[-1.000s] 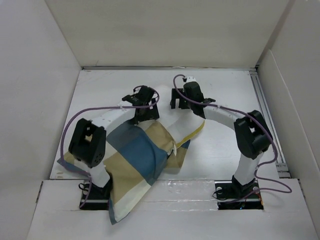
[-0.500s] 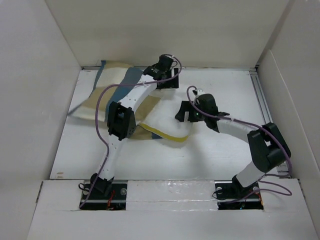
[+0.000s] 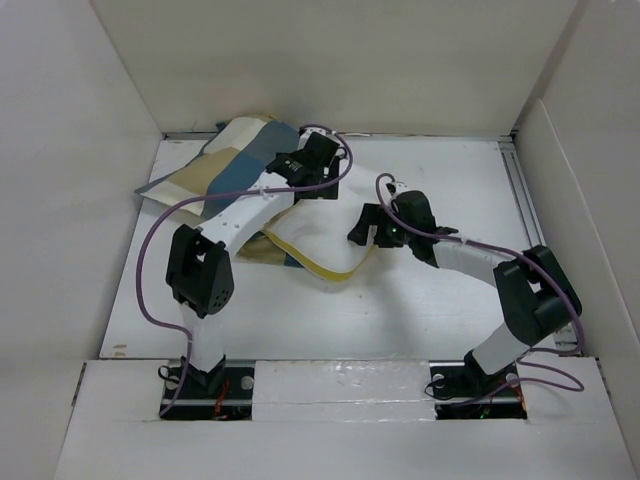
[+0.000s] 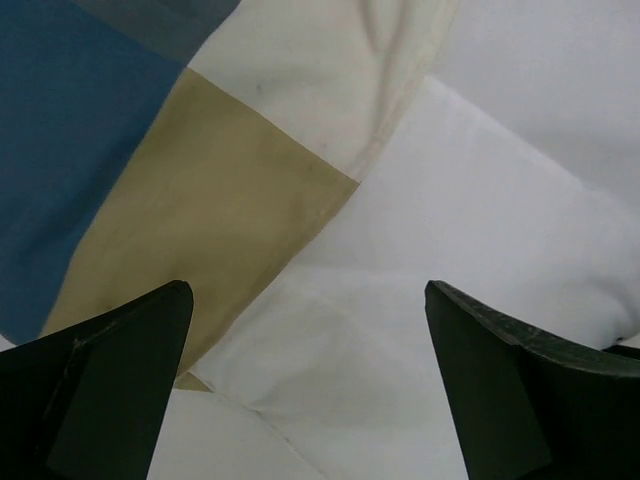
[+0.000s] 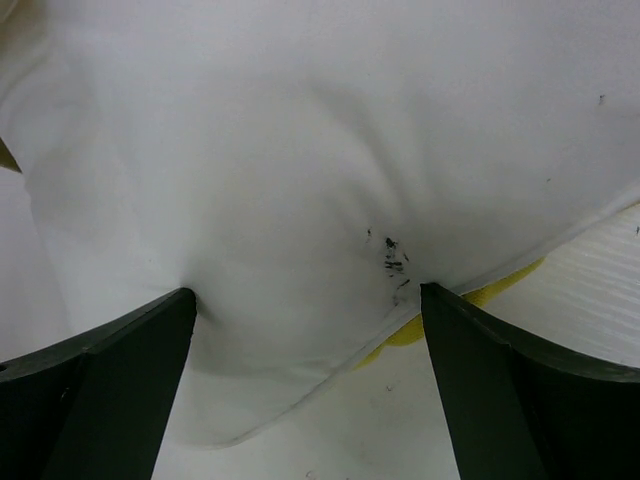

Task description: Put the pillow into the pillowcase

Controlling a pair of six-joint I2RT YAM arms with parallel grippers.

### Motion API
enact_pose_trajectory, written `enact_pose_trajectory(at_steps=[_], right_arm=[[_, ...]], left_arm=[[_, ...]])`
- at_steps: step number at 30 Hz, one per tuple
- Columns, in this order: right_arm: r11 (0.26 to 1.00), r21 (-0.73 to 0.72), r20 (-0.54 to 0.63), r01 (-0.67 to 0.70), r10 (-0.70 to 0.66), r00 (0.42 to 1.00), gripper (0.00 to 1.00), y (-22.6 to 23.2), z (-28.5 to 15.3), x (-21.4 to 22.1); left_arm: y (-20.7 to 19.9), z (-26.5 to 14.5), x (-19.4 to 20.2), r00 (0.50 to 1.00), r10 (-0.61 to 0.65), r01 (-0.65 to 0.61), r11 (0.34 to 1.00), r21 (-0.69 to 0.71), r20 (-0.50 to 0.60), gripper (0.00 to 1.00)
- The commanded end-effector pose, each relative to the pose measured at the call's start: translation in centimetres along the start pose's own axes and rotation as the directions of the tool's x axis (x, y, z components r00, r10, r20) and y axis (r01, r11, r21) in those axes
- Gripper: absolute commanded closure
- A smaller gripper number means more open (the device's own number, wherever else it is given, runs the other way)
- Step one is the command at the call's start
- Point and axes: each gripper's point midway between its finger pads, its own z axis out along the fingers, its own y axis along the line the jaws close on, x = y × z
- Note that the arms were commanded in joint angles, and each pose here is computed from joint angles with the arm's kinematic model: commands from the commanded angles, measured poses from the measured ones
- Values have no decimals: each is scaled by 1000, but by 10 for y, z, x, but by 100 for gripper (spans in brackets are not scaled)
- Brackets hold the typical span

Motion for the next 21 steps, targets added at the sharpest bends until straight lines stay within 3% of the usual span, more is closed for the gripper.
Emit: enact_pose_trajectory(at_steps=[1,7,11,15,17,19,21], right_arm=[[1000,-2,48,1,-1,999,0,9,0,-13],[998,-38,63,51,-48,997,0,22,-7,-14],[995,-60,40,74,-71,997,0,26,-7,-5],[992,-78,39,95,-92,995,0,34,-6,-2],[991,-84,35,100,-97,995,0,36,-4,1],[992,-78,22,102,-101,995,0,36,0,7],[992,-77,21,102,-101,995,0,34,3,8]], left_arm=[[18,-11,-16,994,78,-68,989,-130,77,0],[5,38,-6,970,245,-243,962,-123,0,0],[8,59,-19,969,246,-242,962,-129,15,0],[19,71,-43,963,265,-247,941,-231,49,4],[17,69,-56,960,271,-249,938,-240,63,11],[17,68,-61,961,269,-244,937,-248,70,44],[16,68,-63,958,277,-250,936,-248,77,62]])
